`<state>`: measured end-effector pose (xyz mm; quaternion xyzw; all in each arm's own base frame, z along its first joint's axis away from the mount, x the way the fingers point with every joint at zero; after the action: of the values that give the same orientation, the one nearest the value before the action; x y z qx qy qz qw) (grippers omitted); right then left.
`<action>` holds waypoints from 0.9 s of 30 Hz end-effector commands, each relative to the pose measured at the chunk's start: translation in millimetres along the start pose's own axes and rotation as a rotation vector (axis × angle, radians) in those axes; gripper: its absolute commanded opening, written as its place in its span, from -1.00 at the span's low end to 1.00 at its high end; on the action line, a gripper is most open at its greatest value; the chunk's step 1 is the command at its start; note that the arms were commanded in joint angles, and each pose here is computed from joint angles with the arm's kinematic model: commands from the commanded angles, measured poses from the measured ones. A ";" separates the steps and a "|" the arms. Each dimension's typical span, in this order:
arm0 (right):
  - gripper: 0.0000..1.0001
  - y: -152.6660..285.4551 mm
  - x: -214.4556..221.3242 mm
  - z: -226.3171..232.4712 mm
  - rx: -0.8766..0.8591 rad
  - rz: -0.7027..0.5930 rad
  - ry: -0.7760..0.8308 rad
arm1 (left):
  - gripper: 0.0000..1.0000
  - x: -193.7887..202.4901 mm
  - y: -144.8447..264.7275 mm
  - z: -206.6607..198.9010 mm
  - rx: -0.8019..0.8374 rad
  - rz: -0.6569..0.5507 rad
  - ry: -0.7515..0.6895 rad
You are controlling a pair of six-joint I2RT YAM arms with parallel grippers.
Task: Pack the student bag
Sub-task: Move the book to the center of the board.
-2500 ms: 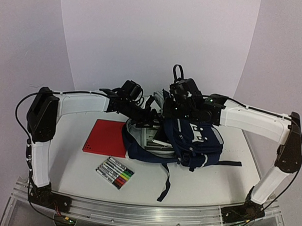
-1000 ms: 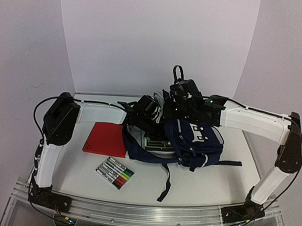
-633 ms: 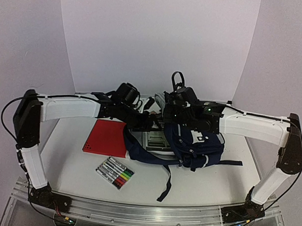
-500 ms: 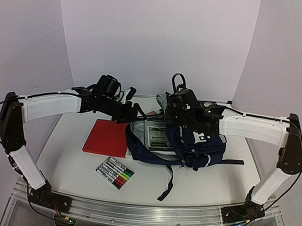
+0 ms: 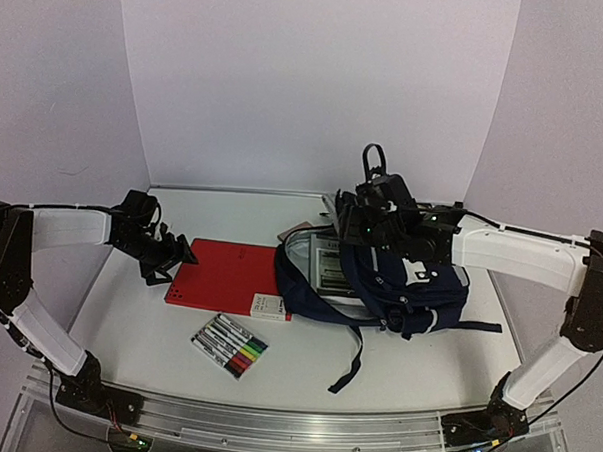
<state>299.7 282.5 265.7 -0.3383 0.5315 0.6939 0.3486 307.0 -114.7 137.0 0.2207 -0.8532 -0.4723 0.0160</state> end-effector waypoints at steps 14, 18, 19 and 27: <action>0.52 42.9 89.5 106.2 -0.540 0.315 -0.108 | 0.80 5.6 -0.1 51.4 -0.054 -0.095 0.133; 0.49 18.1 120.2 114.1 -0.513 0.394 -0.135 | 0.78 5.3 -6.6 48.5 -0.008 -0.080 0.119; 0.48 12.4 126.8 114.7 -0.498 0.407 -0.136 | 0.76 5.3 -8.2 47.8 0.005 -0.075 0.118; 0.45 -22.7 169.9 110.1 -0.373 0.478 -0.145 | 0.65 4.1 -16.3 45.3 0.032 -0.032 0.095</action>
<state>211.4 406.4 138.4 -0.2288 0.4375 0.8616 0.1176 291.1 -84.5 95.0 0.2635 -0.8452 -0.4600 0.0676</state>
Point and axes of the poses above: each gripper's point midway between its finger pads, its own y axis back along the fingers, its own z axis along the line the jaws close on, x = y × z, the point moved 7 cm from there along y, back along the fingers
